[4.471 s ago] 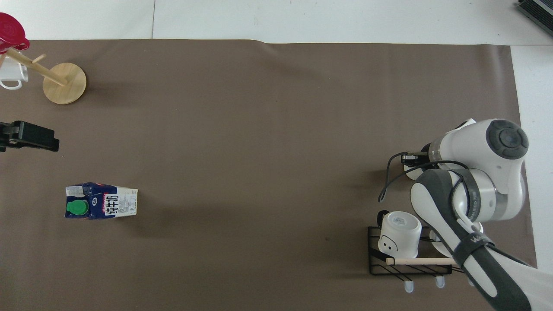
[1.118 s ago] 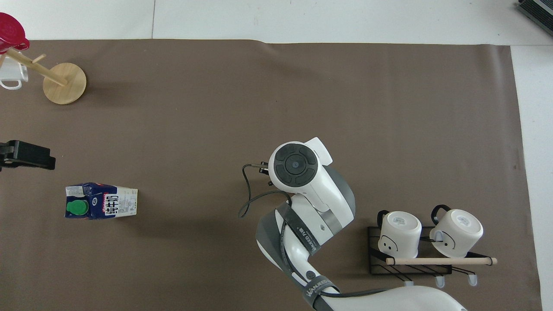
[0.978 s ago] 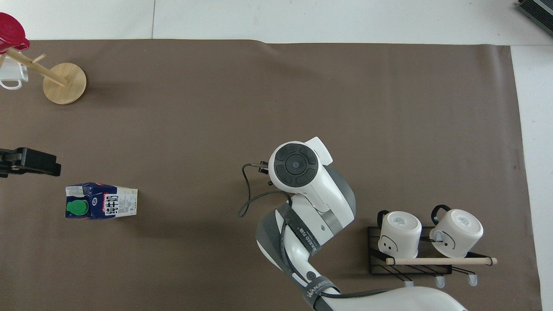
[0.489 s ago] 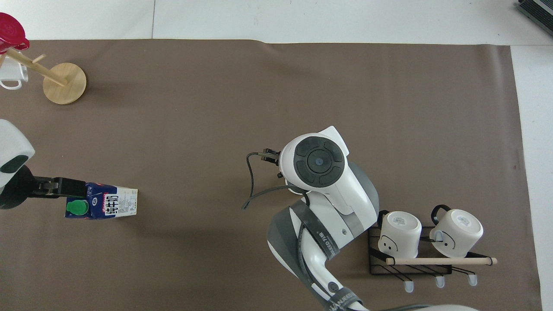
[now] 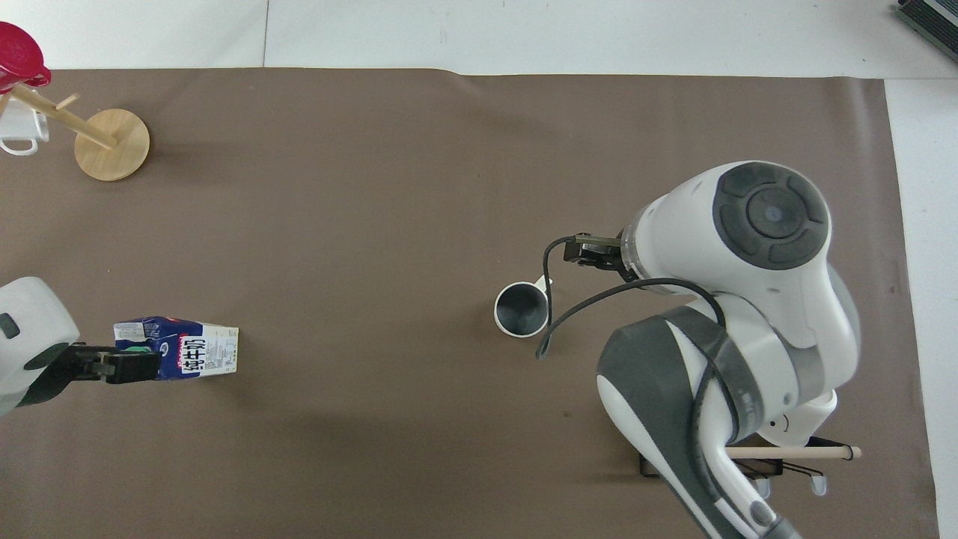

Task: Place cup and milk on table
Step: 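Lower the black mug onto the table while the left gripper grasps the carton, then open the right gripper and withdraw it while the left gripper lifts the carton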

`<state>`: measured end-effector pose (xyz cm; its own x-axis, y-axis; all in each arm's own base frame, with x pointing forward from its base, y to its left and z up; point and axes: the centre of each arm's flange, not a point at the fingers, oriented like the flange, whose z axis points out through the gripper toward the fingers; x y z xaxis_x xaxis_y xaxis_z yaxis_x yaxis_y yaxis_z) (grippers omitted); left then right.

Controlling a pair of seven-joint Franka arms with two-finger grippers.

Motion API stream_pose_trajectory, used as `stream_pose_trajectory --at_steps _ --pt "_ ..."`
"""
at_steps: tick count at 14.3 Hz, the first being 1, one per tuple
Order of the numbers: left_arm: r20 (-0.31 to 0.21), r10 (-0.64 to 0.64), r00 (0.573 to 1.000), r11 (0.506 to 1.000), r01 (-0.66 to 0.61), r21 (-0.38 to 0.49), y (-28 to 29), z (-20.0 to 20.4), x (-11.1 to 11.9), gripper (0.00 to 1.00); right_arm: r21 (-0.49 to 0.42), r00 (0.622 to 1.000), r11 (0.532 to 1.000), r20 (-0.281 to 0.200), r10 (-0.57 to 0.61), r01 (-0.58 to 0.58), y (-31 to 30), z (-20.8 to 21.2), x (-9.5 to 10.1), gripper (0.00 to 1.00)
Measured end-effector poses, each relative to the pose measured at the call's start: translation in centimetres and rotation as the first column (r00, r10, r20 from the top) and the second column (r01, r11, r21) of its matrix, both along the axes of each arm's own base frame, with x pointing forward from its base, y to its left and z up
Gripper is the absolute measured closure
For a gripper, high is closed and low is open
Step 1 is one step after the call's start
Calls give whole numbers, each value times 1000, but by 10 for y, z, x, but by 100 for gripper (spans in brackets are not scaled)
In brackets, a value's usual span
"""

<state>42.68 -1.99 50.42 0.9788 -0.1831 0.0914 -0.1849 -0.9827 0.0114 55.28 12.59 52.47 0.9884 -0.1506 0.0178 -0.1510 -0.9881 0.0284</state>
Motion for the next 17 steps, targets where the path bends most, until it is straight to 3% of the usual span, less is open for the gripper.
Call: stream_pose_trajectory --at_steps 7,13,16,17 --pt "30 -16 999 1000 16 2 1 -22 -1 0 1 1000 1000 11 -22 22 -119 18 6 0" --pt "37 -11 999 1000 11 1 7 -47 -5 0 2 994 1000 105 -22 22 -150 75 -2 0" --pt "37 -12 999 1000 12 1 7 -47 -4 12 2 994 1000 110 -24 24 -150 113 -10 0" --pt "38 -13 999 1000 13 1 7 -47 -4 27 2 995 1000 99 -26 25 -150 125 -14 0"
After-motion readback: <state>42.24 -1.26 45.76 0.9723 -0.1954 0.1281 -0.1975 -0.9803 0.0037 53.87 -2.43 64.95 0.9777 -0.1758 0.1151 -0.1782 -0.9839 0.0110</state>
